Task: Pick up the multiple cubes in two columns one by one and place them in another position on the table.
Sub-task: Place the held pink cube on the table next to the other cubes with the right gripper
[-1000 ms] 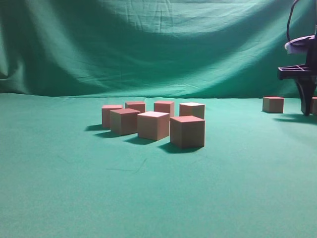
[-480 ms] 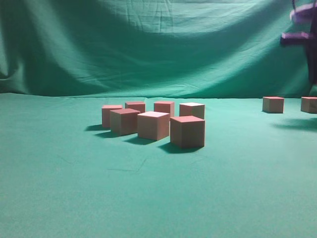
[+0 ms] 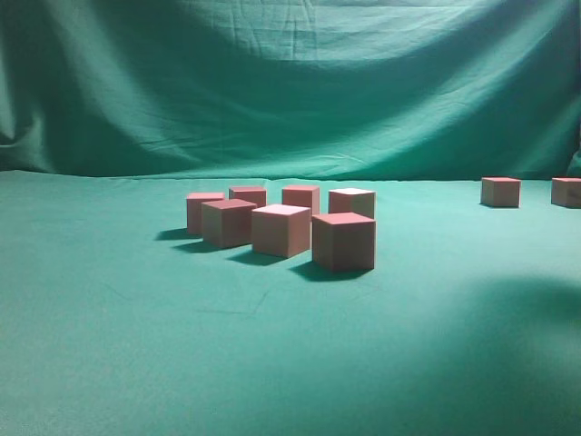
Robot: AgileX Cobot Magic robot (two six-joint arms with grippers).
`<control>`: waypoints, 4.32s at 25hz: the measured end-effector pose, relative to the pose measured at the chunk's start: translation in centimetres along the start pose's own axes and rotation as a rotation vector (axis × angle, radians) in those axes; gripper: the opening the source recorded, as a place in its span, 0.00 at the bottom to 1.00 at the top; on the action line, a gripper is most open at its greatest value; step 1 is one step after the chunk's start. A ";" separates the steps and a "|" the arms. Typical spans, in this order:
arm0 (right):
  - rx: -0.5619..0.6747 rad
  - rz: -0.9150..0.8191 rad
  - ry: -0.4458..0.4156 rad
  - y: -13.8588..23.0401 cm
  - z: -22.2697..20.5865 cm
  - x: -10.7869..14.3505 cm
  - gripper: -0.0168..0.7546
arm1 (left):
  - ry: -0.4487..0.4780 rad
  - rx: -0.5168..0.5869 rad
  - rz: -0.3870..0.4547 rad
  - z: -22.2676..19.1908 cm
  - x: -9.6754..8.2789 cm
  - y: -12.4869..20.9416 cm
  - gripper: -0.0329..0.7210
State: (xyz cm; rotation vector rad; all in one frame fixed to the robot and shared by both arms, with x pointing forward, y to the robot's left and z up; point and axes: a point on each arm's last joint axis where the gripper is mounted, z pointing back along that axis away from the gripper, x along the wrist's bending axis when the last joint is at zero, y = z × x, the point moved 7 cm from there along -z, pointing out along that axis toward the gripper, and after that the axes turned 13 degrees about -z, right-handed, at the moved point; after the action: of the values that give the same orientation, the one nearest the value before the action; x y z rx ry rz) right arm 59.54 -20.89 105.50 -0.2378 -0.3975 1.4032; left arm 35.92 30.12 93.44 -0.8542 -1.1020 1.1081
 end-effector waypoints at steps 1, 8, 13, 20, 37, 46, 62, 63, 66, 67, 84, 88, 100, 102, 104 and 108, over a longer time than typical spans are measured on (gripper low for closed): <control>0.001 0.046 -0.023 0.9 0.6 1.2 0.37 | 0.000 0.000 0.000 0.0 0.0 0.0 0.04; 0.101 0.320 -0.131 10.2 1.5 7.7 0.37 | 0.000 0.000 0.000 0.0 0.0 0.0 0.04; 0.191 0.352 -0.132 15.9 -0.6 9.3 0.37 | 0.000 0.000 0.000 0.0 0.0 0.0 0.04; 0.210 0.390 -0.181 21.3 -2.5 11.2 0.37 | 0.000 0.000 0.000 0.0 0.0 0.0 0.04; 0.127 0.746 -0.115 23.1 -7.2 12.6 0.37 | 0.000 0.000 0.000 0.0 0.0 0.0 0.04; 0.136 0.749 -0.068 22.7 -10.6 12.5 0.37 | 0.000 0.000 0.000 0.0 0.0 0.0 0.04; 0.114 0.721 -0.069 22.0 -12.9 12.7 0.37 | 0.000 0.000 0.000 0.0 0.0 0.0 0.04; 0.115 0.726 -0.065 22.1 -13.1 12.6 0.37 | 0.000 0.000 0.000 0.0 0.0 0.0 0.04; 0.108 0.736 -0.062 22.0 -13.2 12.6 0.37 | 0.000 0.000 0.000 0.0 0.0 0.0 0.04; 0.107 0.738 -0.061 21.9 -13.2 12.6 0.37 | 0.000 0.000 0.000 0.0 0.0 0.0 0.04; 0.102 0.744 -0.058 21.8 -13.2 12.6 0.37 | 0.000 0.000 0.000 0.0 0.0 0.0 0.04; 0.102 0.744 -0.058 21.8 -13.2 12.6 0.37 | 0.000 0.000 0.000 0.0 0.0 0.0 0.04; 0.102 0.740 -0.058 21.8 -13.2 12.6 0.53 | 0.000 0.000 0.000 0.0 0.0 0.0 0.04; 0.106 0.737 -0.052 21.9 -13.2 12.5 0.61 | 0.000 0.000 0.000 0.0 0.0 0.0 0.04; 0.109 0.735 -0.047 21.9 -13.2 12.4 0.71 | 0.000 0.000 0.000 0.0 0.0 0.0 0.04; 0.110 0.728 -0.044 21.8 -13.1 12.4 0.74 | 0.000 0.000 0.000 0.0 0.0 0.0 0.04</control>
State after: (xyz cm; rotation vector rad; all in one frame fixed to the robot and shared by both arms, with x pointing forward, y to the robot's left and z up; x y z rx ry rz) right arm 46.51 -4.30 86.62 -0.2757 -0.2748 2.1418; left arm 35.92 30.12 93.44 -0.8542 -1.1020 1.1081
